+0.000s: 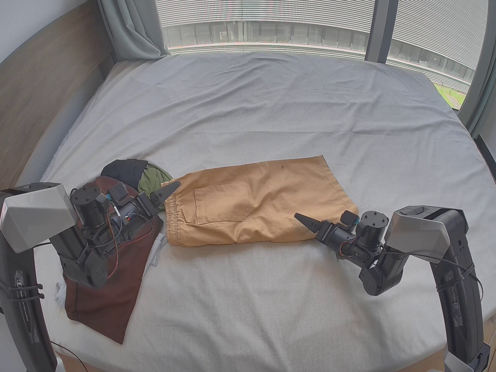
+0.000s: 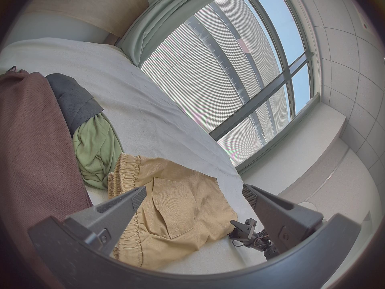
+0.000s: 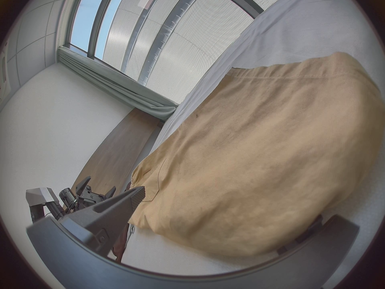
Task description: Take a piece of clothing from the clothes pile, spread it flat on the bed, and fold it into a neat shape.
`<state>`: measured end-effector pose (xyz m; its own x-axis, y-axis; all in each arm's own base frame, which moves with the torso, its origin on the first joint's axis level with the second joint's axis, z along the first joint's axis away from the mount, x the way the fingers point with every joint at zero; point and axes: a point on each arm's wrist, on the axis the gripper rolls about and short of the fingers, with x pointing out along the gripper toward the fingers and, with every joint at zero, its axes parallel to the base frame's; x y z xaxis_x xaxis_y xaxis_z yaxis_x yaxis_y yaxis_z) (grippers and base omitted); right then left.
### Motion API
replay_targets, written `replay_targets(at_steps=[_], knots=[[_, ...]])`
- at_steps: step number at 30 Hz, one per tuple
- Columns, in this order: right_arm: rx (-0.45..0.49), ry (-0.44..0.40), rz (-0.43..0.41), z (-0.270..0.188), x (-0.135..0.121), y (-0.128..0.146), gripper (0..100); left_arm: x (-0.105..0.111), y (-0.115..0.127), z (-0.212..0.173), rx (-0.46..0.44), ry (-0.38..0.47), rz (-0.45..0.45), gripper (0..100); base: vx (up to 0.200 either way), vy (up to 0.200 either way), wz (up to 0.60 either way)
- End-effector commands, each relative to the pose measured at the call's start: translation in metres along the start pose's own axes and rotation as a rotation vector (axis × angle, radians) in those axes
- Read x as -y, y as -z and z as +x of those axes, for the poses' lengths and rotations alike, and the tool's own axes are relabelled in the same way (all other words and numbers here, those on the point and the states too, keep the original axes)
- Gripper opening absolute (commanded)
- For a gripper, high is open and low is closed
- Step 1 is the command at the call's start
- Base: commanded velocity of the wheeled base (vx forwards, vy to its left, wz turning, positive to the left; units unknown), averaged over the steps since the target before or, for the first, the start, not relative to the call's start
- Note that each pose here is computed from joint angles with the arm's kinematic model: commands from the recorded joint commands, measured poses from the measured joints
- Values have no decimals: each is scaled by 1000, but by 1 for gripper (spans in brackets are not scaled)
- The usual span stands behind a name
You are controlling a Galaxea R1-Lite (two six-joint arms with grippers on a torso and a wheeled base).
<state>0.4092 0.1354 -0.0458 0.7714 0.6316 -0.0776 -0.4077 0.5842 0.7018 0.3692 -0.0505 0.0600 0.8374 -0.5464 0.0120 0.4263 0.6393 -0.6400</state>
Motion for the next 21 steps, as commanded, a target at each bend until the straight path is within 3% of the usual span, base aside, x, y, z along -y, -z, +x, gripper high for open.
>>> replay_targets(at_steps=[1,14,15,21], knots=[[7,-6,-1,5,-1,2,100,0,0,0,-1,0,-1,100,0,0,0],[14,7,2,6,2,5,100,-1,2,0,-4,-1,-2,100,0,0,0],[15,8,3,6,3,5,0,-1,2,0,-4,-3,-3,100,0,0,0],[13,10,4,6,3,6,0,-1,2,0,-5,-2,-3,100,0,0,0]])
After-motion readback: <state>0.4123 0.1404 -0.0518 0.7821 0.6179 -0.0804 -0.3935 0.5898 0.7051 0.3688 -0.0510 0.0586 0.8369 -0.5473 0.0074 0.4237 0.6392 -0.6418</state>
